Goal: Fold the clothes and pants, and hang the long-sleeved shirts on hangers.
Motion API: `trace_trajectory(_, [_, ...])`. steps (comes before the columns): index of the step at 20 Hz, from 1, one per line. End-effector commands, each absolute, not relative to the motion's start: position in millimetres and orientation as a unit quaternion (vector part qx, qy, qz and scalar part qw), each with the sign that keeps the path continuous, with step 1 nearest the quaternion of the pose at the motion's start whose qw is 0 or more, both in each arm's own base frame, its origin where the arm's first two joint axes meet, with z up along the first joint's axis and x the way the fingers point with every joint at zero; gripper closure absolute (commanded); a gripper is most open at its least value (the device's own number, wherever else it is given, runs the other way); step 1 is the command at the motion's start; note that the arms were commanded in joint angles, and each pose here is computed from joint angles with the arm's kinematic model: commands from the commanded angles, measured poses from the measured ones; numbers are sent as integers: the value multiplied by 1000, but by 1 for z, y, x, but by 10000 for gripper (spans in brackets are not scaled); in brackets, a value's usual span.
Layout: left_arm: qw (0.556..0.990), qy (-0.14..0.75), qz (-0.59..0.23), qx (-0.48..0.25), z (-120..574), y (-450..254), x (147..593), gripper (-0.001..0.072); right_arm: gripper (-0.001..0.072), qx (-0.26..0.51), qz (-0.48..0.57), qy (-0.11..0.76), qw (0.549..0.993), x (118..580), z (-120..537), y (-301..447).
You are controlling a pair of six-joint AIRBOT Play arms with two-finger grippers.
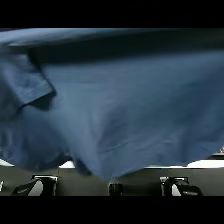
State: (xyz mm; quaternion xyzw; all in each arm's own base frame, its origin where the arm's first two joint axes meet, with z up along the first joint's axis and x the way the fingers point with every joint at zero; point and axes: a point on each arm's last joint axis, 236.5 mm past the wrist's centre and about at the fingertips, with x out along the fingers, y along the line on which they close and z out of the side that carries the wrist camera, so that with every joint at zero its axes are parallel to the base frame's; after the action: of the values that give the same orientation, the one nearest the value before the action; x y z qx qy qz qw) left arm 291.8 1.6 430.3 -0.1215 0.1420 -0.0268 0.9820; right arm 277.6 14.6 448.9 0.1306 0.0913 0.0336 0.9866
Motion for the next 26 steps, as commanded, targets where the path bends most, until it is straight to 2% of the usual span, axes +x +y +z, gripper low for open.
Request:
trace_trajectory(1, [954,260,-70,-129,347,3,379,693,681,163,10,289,943,356,336,4])
trace_trajectory(5, [879,436,-123,-144,180,-28,481,693,681,184,-2,460,868,444,191,-6])
trace_trajectory(7, [841,501,-136,-150,91,-50,513,693,681,206,1,516,831,480,116,-3])
trace_trajectory(10, [813,544,-133,-161,1,-74,540,693,681,244,12,550,799,521,27,6])
trace_trajectory(13, [800,562,-134,-160,-41,-88,545,693,680,293,28,556,777,543,-22,22])
trace_trajectory(17, [795,569,-134,-162,-51,-89,546,684,675,310,21,541,782,559,-40,20])
trace_trajectory(18, [796,568,-134,-163,-48,-87,546,600,646,311,21,538,783,560,-40,19])
trace_trajectory(19, [796,567,-134,-163,-41,-83,547,428,574,315,24,540,780,559,-38,21])
trace_trajectory(20, [795,568,-135,-163,-33,-77,546,293,438,314,28,548,775,554,-34,20])
trace_trajectory(21, [793,571,-137,-162,-21,-68,543,251,297,304,41,554,774,548,-25,19])
trace_trajectory(22, [790,575,-140,-160,-8,-58,538,251,273,284,68,557,777,539,-13,18])
trace_trajectory(24, [782,587,-145,-152,18,-34,516,251,269,243,96,565,783,514,14,-3])
trace_trajectory(26, [776,593,-127,-170,42,-5,496,252,277,243,94,573,777,483,34,-33])
